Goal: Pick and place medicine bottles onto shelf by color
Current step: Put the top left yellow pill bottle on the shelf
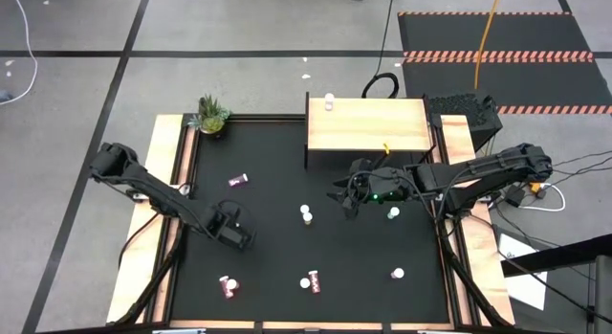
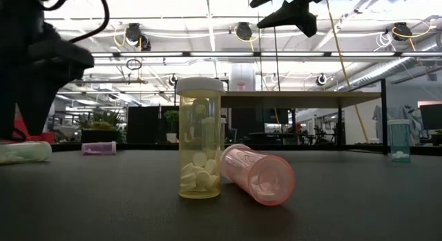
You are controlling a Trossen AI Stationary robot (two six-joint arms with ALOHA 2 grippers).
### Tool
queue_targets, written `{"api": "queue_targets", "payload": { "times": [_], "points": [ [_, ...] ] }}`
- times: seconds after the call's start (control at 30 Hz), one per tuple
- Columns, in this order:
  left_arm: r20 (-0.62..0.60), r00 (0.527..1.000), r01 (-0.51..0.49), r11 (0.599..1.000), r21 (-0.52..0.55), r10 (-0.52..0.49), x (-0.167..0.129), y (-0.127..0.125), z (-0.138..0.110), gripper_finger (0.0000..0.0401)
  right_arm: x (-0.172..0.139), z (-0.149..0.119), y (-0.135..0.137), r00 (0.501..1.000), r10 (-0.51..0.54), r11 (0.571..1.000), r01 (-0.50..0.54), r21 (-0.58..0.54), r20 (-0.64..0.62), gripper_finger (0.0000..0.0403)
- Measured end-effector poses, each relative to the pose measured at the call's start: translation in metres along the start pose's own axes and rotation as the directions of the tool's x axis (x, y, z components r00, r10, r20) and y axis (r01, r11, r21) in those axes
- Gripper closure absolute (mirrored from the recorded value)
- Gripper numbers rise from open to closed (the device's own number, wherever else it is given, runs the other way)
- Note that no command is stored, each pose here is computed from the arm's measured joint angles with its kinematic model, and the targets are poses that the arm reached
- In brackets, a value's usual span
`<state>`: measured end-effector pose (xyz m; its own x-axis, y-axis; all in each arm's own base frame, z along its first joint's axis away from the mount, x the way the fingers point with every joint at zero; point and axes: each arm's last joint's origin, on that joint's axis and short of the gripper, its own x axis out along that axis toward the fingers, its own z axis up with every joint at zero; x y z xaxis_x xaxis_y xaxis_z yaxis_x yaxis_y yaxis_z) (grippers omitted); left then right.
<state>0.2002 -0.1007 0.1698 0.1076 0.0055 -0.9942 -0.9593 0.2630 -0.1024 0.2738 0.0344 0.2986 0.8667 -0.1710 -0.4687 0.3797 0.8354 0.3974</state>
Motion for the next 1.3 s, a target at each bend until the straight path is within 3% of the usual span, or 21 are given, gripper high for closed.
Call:
{"api": "queue_targets", "payload": {
  "times": [0.6, 1.07, 1.3],
  "points": [
    [0.010, 0.996, -0.086, 0.996, 0.000, 0.086, 0.025, -0.006, -0.001, 0.0173, 0.000, 0.000, 0.000, 1.000, 0.001, 1.000, -0.001, 0.010, 0.001, 0.0209],
    [0.013, 0.997, -0.071, 0.997, -0.005, 0.071, 0.026, -0.009, -0.001, 0.0291, 0.000, 0.000, 0.000, 1.000, 0.002, 1.000, -0.002, 0.011, 0.001, 0.0209],
    [0.052, 0.997, -0.059, 0.998, -0.004, 0.059, 0.026, -0.009, 0.000, 0.0294, 0.000, 0.001, 0.002, 0.999, 0.037, 0.999, -0.037, 0.012, 0.002, 0.0209]
  ]
}}
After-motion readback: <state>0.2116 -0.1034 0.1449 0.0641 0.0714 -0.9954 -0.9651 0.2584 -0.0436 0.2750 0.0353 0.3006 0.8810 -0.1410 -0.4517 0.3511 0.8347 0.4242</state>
